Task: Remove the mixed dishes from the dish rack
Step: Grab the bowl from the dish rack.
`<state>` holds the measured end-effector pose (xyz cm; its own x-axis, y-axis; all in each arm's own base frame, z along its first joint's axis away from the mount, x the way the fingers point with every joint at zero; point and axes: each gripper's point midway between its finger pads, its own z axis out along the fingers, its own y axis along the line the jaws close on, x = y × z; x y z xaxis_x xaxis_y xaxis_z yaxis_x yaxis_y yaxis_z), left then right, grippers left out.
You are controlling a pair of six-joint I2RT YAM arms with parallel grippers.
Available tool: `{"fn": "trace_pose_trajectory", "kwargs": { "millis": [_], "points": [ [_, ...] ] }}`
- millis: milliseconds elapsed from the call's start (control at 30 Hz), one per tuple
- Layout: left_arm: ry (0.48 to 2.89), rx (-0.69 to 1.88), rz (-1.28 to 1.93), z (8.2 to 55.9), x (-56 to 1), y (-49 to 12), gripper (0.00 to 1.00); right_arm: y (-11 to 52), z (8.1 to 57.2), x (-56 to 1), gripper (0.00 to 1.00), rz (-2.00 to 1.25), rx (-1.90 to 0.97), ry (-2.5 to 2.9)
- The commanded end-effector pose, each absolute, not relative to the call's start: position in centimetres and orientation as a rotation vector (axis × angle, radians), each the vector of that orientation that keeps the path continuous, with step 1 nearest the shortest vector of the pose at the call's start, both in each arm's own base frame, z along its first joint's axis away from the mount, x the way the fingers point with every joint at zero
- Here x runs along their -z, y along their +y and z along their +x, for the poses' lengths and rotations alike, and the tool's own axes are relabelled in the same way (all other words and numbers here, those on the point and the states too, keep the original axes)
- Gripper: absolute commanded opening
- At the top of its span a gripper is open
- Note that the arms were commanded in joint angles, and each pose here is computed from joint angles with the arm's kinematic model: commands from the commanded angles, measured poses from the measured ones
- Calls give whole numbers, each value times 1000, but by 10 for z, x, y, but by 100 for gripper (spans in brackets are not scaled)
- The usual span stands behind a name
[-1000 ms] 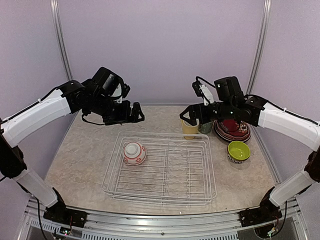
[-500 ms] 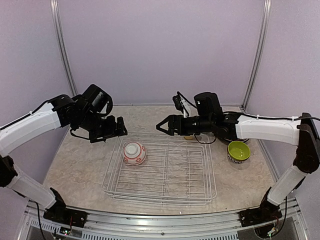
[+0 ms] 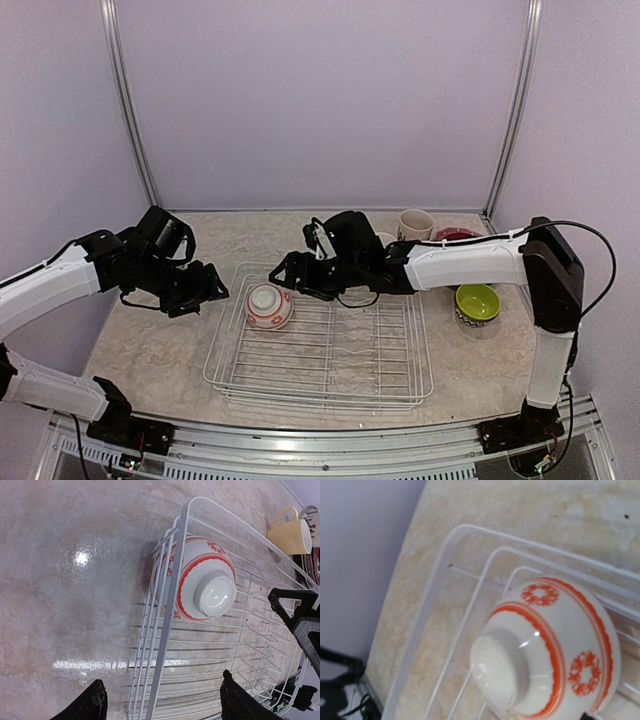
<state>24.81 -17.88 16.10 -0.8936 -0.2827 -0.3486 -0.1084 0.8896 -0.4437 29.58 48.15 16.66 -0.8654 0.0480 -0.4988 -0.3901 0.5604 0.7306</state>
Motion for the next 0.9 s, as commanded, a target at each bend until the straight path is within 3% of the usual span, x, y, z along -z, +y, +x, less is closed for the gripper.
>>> {"fn": "trace_pose_trajectory", "kwargs": {
  "millis": [0,367,867],
  "points": [
    [2634,625,-305,252,-153,-181,70,486,303,-142,83,-122,-1170,2402],
    [2662,656,-302,249,-128,-184,58,491,303,-93,83,-6,-1077,2502],
    [2691,688,-274,242,-109,-199,46,498,308,-69,82,115,-1104,2511]
  ]
}}
